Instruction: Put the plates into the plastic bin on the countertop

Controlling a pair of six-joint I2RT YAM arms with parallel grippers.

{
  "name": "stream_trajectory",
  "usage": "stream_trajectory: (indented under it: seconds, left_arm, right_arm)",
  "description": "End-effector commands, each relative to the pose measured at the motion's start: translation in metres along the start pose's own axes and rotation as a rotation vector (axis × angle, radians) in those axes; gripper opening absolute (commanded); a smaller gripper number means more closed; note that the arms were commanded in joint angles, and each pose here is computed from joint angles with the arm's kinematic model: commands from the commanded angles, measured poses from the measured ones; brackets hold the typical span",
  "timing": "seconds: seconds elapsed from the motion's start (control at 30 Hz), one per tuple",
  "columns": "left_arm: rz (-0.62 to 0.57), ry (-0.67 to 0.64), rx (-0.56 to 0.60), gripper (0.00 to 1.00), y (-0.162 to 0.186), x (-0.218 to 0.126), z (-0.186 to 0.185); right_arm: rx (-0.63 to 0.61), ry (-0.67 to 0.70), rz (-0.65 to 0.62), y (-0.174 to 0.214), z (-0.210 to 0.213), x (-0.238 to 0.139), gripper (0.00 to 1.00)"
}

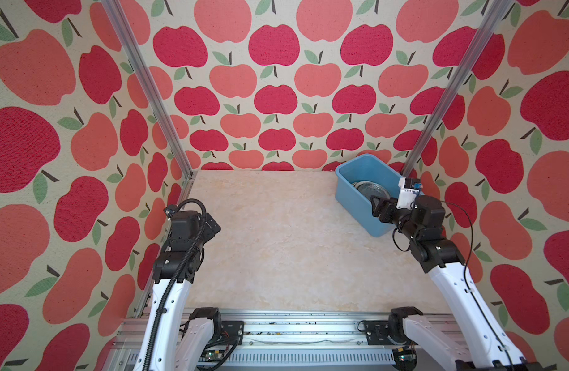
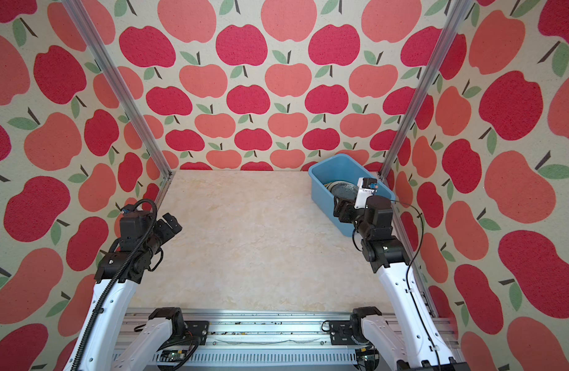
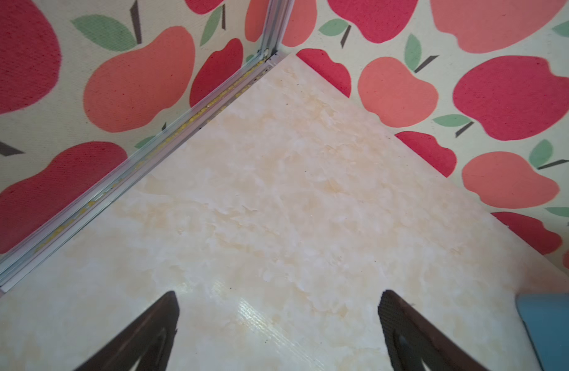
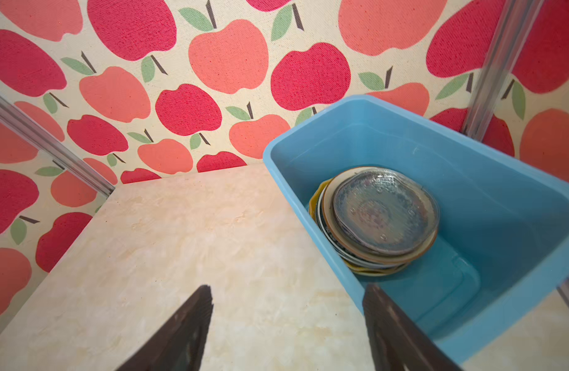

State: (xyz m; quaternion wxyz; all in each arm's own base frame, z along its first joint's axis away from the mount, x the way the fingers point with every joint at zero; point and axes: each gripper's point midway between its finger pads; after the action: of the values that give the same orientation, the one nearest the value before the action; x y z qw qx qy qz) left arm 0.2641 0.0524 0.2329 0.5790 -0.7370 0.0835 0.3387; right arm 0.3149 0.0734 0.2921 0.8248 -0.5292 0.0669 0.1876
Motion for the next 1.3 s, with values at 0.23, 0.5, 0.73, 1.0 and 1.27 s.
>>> stream_trajectory:
  seconds: [0.23, 0.5, 0.73, 1.0, 1.27]
  left_arm:
    - [-0.243, -0.016, 0.236, 0.99, -0.003, 0.064, 0.005]
    - [-0.244, 0.065, 0.347, 0.99, 0.017, 0.127, -0.018]
    - [-0.262, 0.078, 0.362, 0.99, 0.026, 0.170, -0.023]
    - [-0.290, 0.153, 0.439, 0.99, 0.054, 0.189, -0.042]
    - [-0.294, 0.146, 0.442, 0.99, 0.053, 0.189, -0.042]
  right_arm:
    - [-0.292, 0.182, -0.212, 0.062, -0.076, 0.002, 0.99]
    - [-0.271, 0.261, -0.185, 0.104, -0.124, 0.043, 0.99]
    - [-0.341, 0.156, -0.149, 0.104, -0.114, 0.089, 0.99]
    - [-0.351, 0.115, -0.178, 0.122, -0.123, 0.106, 0.99]
    - [-0.300, 0.292, -0.107, 0.113, -0.151, 0.120, 0.99]
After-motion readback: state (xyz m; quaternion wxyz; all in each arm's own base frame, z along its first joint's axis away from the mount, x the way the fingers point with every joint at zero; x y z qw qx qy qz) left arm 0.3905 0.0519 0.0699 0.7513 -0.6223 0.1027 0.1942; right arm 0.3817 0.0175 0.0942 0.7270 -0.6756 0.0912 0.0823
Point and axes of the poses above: each gripper's point midway between its finger pads, its own x axis out along the fingers, its own z axis along the line the jaws close on, y = z × x, and after that the axes turned 13 degrees about x, right-handed
